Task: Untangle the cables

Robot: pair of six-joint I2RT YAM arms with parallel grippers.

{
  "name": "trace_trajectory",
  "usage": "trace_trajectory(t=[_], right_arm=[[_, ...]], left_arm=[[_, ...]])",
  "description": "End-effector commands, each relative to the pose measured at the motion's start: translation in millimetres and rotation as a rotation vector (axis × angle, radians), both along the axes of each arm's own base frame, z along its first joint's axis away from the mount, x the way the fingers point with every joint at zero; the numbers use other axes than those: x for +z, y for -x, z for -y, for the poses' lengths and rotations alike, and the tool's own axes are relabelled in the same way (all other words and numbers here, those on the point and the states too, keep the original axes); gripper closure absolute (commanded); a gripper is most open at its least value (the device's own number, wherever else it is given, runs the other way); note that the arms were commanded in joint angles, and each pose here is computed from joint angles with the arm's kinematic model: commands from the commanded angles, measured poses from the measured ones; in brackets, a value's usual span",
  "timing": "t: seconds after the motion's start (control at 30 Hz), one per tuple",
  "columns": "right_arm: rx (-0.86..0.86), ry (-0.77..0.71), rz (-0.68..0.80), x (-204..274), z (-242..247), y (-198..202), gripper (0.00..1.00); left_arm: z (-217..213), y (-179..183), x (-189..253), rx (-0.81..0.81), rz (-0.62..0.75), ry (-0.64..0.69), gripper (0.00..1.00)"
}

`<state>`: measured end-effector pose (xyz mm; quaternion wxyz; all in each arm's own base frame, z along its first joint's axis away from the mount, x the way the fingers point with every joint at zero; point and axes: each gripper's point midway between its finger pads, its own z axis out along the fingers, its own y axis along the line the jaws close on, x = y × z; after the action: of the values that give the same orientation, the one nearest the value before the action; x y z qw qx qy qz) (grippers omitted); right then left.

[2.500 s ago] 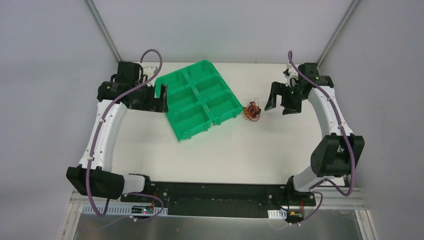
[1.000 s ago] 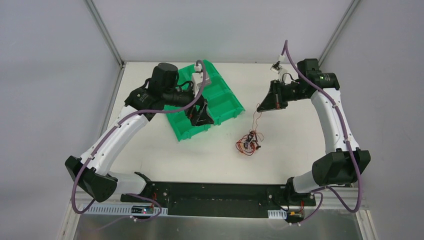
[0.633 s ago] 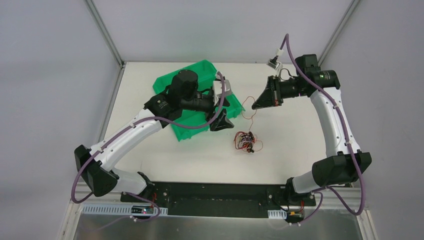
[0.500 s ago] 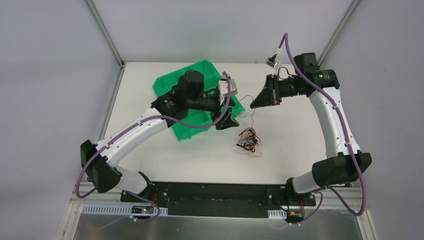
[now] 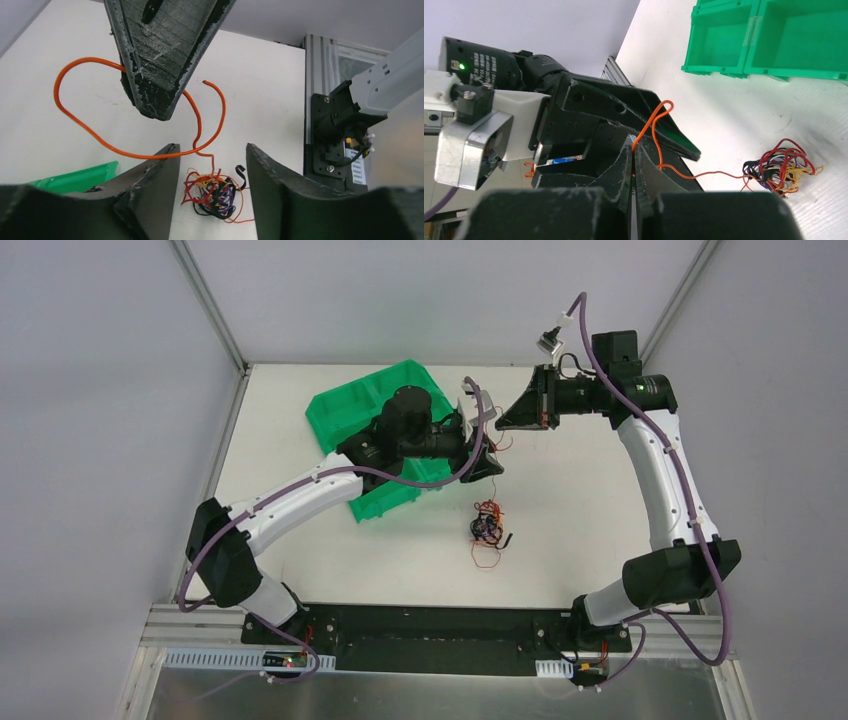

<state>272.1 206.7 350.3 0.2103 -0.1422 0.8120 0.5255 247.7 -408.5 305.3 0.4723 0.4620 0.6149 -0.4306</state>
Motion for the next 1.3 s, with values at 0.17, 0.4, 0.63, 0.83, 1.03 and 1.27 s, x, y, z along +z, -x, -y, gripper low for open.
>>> trace_trajectory(t=[0.17,0.4,0.63,0.83,1.03,1.27], right_arm=[[-0.069,-0.048,0.050,26.5,-4.6,-18.1,1.00],[-0.237,-0.034,0.100,-4.2,12.0,-39.6,0.86],[-0.328,0.049,0.150,-41.3,44.8,-40.8,0.01],[-0.381,0.274,0.233,-134.4,75.3,-30.0,0.01],[-0.242,0.368,0.555,-172.7,77.1,-11.8,0.01],[-0.081,0.404,0.808,-197.5,24.7,-10.1,0.01]], left_arm=[[15.1,-6.3,20.0,0.056,-0.046,0.102,1.00],[7.4,-16.0,29.4,0.121,-0.289,0.173,1.00],[-3.6,-40.9,34.2,0.200,-0.405,0.232,1.00],[-10.6,-69.2,15.0,0.293,-0.523,0.240,1.00],[-18.1,-85.9,11.2,0.351,-0.597,0.254,1.00],[-16.5,-77.9,25.7,0.295,-0.602,0.268,1.00]])
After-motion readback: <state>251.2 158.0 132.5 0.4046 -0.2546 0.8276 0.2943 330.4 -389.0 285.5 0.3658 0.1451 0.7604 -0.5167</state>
